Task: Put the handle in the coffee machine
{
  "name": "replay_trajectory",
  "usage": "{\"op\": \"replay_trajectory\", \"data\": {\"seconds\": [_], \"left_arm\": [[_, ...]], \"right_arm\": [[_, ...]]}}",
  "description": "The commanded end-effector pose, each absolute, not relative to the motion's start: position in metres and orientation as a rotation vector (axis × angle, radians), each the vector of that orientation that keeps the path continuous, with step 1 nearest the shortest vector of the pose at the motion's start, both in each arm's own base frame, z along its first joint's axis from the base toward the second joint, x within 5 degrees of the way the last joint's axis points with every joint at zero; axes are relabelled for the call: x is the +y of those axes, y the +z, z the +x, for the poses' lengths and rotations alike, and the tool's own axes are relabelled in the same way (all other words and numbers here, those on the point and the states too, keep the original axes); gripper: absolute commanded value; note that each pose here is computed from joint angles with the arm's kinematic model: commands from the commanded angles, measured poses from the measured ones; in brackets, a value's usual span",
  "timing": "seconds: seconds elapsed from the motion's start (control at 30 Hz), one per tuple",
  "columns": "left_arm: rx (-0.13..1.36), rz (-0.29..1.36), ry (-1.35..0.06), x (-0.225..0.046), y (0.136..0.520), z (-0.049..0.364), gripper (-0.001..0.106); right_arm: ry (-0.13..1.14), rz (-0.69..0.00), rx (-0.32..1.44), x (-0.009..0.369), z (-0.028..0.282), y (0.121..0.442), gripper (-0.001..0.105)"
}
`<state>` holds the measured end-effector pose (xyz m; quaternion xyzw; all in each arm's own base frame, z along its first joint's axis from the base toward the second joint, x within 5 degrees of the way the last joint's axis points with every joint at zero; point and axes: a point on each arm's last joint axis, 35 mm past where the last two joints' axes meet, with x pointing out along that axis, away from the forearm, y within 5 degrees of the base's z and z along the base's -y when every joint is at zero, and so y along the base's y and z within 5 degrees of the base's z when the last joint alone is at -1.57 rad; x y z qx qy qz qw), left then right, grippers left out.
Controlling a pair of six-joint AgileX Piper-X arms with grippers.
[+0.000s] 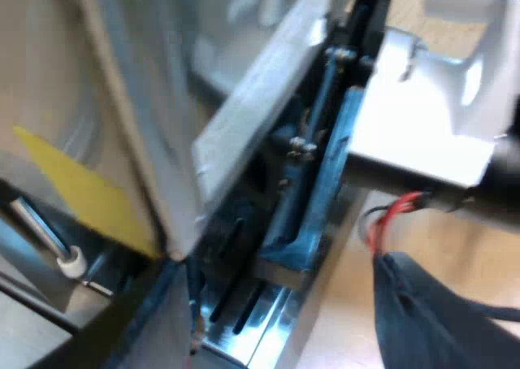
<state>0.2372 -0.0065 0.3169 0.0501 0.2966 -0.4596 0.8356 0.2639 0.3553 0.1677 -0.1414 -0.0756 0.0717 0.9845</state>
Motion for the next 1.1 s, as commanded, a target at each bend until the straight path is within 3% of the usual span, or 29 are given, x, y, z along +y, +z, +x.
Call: {"op": "replay_trajectory", "data": {"seconds": [0.03, 0.4, 0.53, 0.6, 0.73, 0.8, 1.1], "left_arm": [[0.622, 0.107, -0.981, -0.008, 0.331, 0.231, 0.053], [0.592, 0.13, -0.913, 0.003, 0.371, 0.229, 0.053], [0.567, 0.111, -0.814, 0.025, 0.381, 0.229, 0.038], [0.563, 0.12, -0.781, 0.03, 0.382, 0.23, 0.023], [0.566, 0.131, -0.763, 0.031, 0.382, 0.231, 0.014], [0.567, 0.148, -0.714, 0.034, 0.381, 0.238, 0.0], [0.609, 0.138, -0.669, 0.041, 0.365, 0.262, 0.0]], "right_arm": [[0.095, -0.125, -0.267, 0.351, 0.266, 0.213, 0.044], [0.093, -0.14, -0.268, 0.351, 0.266, 0.213, 0.044], [0.093, -0.137, -0.27, 0.351, 0.266, 0.215, 0.044], [0.092, -0.133, -0.273, 0.351, 0.266, 0.217, 0.044], [0.091, -0.13, -0.276, 0.35, 0.266, 0.219, 0.044], [0.091, -0.13, -0.276, 0.35, 0.266, 0.219, 0.044], [0.085, -0.128, -0.277, 0.35, 0.265, 0.221, 0.044]]}}
